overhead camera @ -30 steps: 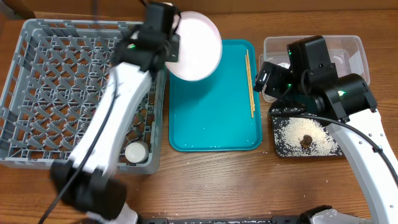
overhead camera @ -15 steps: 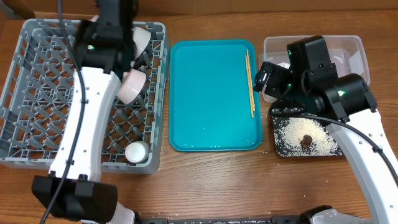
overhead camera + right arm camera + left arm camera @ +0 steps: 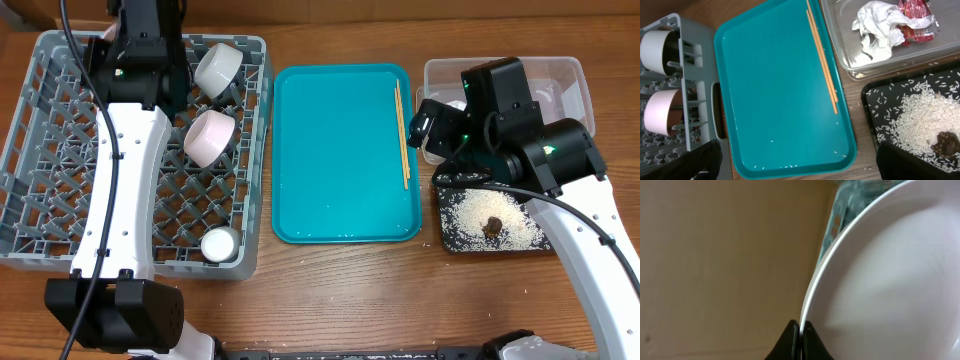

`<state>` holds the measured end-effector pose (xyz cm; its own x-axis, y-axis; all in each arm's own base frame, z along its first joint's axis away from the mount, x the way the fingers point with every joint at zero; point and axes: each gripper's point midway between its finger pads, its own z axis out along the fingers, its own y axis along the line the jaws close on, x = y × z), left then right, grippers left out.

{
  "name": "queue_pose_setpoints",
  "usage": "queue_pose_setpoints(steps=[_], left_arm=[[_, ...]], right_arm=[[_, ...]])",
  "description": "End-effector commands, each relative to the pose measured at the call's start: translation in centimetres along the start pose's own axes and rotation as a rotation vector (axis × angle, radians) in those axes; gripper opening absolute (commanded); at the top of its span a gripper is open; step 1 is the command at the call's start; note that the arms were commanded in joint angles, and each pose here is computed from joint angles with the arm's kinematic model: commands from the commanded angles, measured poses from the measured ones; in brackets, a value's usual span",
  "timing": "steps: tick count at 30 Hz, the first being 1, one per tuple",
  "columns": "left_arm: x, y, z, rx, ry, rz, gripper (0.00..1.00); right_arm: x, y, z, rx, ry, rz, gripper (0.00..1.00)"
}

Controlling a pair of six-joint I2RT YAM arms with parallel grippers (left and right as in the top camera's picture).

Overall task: Sort waste into correct bins and load items into the dishwasher
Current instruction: 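Carry the white plate into the dish rack and stand it upright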

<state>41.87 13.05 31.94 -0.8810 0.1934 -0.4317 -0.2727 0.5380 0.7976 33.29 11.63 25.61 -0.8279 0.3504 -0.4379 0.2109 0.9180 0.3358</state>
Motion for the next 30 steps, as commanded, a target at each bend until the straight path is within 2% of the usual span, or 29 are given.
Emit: queue_pose_setpoints(steps=[1, 9, 18, 28, 29, 30], left_arm=[[1.9, 0.7, 0.3, -0.049, 0.069, -0.082, 0.04], [3.5, -1.9, 1.7, -0.055, 0.101, -0.082, 0.04], [-0.7, -5.4, 5.0, -0.024, -0.116, 0.007, 0.04], [0.3, -8.1, 5.7, 0.058, -0.125, 0.007, 0.04], [0.6, -8.6, 5.7, 0.071, -0.120, -0.001, 0.05], [0.9, -9.0, 5.8, 0.084, -0.112, -0.008, 0.12]], right_arm=[[-0.2, -0.2, 0.0, 0.008, -0.009, 0.001, 1.00], [-0.2, -0.2, 0.1, 0.008, -0.009, 0.001, 1.00], [-0.2, -0.2, 0.1, 0.008, -0.009, 0.001, 1.00], [-0.2, -0.2, 0.0, 0.008, -0.009, 0.001, 1.00], [-0.2, -0.2, 0.1, 0.008, -0.009, 0.001, 1.00], [-0.2, -0.2, 0.1, 0.008, -0.009, 0.001, 1.00]])
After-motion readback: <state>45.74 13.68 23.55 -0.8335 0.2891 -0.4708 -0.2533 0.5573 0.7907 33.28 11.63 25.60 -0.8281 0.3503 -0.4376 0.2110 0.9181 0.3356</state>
